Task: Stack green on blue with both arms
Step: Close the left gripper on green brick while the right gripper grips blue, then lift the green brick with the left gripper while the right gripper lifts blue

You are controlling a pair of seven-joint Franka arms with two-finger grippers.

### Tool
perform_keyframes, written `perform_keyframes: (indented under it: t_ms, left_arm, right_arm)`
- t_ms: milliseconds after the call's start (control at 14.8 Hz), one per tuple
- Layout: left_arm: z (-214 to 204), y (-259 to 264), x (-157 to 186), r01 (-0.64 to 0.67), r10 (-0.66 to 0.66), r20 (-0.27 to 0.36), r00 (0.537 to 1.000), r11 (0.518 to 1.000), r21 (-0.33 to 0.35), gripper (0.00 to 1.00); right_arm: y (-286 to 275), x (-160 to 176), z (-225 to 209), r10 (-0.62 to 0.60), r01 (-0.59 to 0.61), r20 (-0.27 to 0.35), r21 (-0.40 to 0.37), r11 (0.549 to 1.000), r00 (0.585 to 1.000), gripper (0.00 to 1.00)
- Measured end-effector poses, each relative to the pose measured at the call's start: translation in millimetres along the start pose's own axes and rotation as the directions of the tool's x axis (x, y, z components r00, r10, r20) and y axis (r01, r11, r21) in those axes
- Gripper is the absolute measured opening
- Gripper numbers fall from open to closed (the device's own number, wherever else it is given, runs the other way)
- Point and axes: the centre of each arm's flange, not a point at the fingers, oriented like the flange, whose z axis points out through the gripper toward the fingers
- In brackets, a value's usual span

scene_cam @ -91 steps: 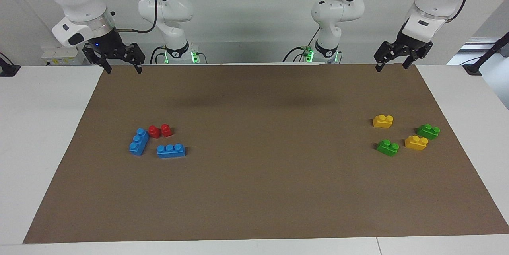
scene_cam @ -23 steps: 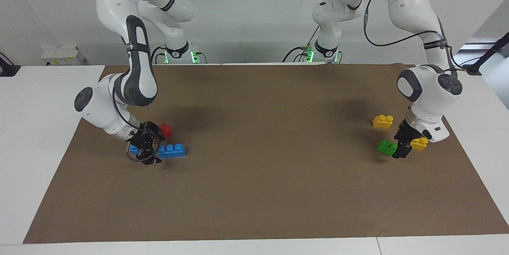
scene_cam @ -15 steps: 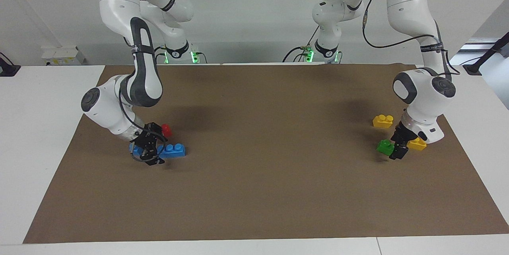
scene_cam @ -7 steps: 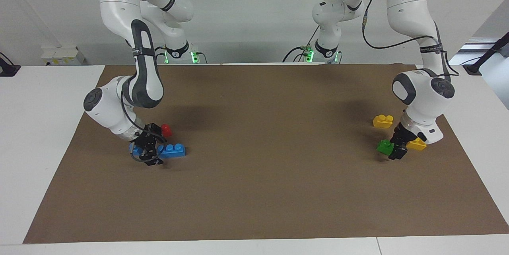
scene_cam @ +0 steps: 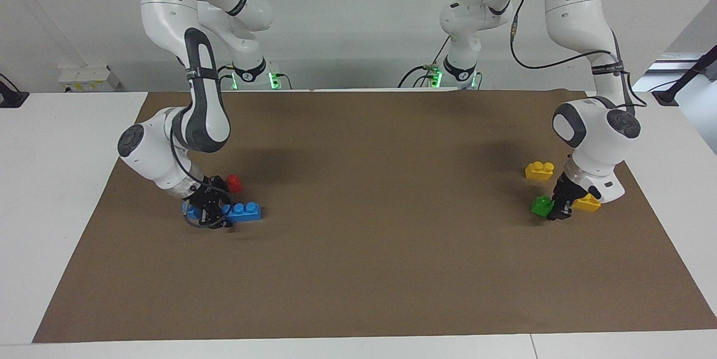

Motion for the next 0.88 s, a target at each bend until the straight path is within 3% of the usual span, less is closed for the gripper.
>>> perform_keyframes:
  t_ms: [68, 135, 338, 474, 880]
  left_arm:
    - [-0.3, 0.3, 0.0, 0.0, 0.0, -0.001, 1.0, 1.0, -0.001, 0.34]
    - [-0.6, 0.9, -0.3, -0.001, 0.001, -0.001, 1.0, 1.0, -0.002, 0.34]
    - [-3.9, 6.1, -2.6, -0.009, 0.009, -0.003, 1.0, 1.0, -0.009, 0.34]
    - [-9.1, 10.8, -3.2, -0.014, 0.014, 0.0, 1.0, 1.0, -0.008, 0.34]
    - [-39.5, 30.6, -27.3, -0.013, 0.013, 0.016, 1.0, 1.0, 0.008, 0.34]
  right_arm:
    - [0.0, 0.2, -0.1, -0.001, 0.001, 0.0, 0.0, 1.0, 1.0, 0.59]
    - [0.0, 0.3, -0.1, -0.001, 0.001, 0.0, 0.0, 1.0, 1.0, 0.52]
    - [0.0, 0.5, -0.2, -0.011, 0.011, 0.0, 0.0, 1.0, 1.0, 0.5]
    - [0.0, 0.5, -0.9, -0.027, 0.027, 0.0, 0.002, 1.0, 1.0, 0.4]
    - [0.1, 2.2, -1.8, -0.046, 0.046, 0.0, 0.003, 0.999, 0.999, 0.35]
